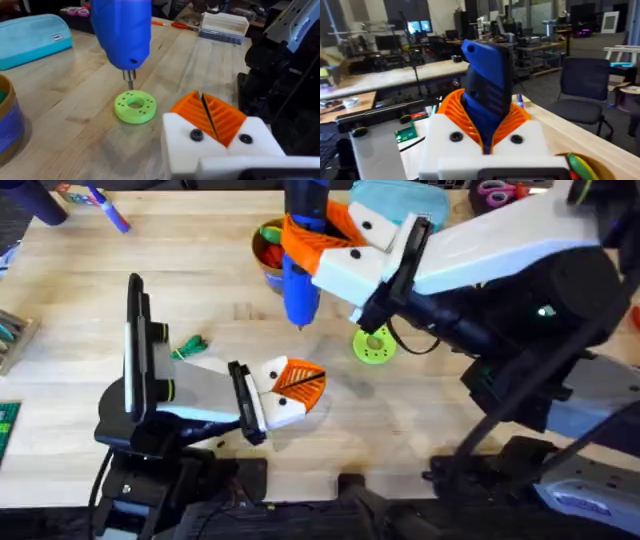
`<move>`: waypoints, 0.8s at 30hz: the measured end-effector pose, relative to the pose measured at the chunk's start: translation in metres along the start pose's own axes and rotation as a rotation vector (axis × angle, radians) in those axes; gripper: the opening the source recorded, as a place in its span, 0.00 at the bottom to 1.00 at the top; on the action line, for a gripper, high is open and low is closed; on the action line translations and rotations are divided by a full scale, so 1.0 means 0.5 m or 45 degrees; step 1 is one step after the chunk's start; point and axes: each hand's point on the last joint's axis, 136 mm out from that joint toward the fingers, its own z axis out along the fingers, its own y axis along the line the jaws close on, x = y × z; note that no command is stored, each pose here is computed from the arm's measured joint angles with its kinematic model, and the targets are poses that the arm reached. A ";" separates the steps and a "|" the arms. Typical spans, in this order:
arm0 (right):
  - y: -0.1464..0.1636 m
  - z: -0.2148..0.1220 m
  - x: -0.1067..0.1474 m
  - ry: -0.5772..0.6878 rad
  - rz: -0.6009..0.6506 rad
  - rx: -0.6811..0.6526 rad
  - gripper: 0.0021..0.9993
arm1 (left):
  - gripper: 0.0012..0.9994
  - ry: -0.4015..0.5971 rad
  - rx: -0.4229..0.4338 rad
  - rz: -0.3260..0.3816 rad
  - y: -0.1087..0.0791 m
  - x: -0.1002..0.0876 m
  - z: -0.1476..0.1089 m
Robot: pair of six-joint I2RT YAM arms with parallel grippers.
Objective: Pick up the gripper from the table and insert it into the empty holder that is missing its gripper. Then pick up a screw, insert it into the mounting hole, and use the screwdriver to tighten it. Finally, clean up the table by picking up the vegetable and placing it into the bucket.
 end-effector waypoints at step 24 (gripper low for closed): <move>0.129 -0.003 -0.023 -0.032 0.179 -0.333 0.04 | 0.01 0.000 0.000 0.000 0.000 0.000 0.000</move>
